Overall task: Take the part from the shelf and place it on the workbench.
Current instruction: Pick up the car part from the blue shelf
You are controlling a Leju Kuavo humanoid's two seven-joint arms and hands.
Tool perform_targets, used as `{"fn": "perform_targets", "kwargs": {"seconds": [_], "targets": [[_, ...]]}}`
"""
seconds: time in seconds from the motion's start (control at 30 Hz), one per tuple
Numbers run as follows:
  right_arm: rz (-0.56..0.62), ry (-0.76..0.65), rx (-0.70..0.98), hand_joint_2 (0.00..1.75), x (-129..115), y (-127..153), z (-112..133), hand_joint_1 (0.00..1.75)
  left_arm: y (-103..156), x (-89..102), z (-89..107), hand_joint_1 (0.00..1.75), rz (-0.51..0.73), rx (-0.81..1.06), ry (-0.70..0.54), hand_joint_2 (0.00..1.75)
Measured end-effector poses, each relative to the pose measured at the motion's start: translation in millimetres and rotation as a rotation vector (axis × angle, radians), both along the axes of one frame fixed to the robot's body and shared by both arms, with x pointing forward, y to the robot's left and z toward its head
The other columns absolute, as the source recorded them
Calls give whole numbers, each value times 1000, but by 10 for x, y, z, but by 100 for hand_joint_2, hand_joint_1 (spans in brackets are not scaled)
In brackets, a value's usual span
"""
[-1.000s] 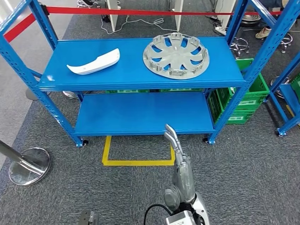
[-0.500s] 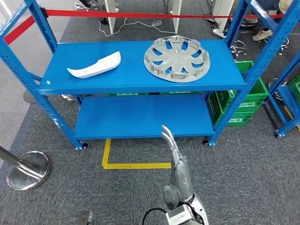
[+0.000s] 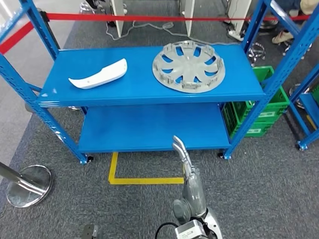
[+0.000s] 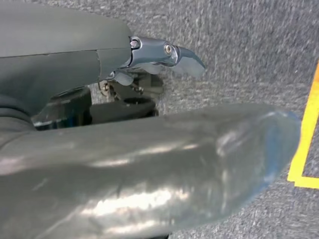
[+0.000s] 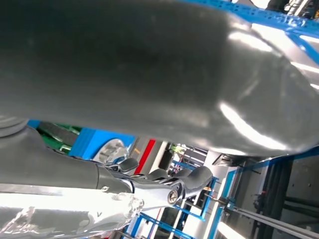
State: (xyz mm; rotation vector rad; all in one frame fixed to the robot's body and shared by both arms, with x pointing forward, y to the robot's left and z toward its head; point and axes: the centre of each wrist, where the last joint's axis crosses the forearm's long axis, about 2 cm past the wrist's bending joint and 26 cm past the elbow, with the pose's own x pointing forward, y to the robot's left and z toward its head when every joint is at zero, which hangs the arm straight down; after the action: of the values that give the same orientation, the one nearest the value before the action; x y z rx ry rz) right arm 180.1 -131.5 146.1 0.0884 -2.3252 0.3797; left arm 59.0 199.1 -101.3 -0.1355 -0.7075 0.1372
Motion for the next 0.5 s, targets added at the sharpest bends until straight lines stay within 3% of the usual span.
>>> {"fn": "perform_targets", "kwargs": {"seconds": [0.5], "targets": [[-42, -27, -30, 0, 4, -2, 12, 0, -4, 22, 4, 0, 8, 34, 43, 0]]}}
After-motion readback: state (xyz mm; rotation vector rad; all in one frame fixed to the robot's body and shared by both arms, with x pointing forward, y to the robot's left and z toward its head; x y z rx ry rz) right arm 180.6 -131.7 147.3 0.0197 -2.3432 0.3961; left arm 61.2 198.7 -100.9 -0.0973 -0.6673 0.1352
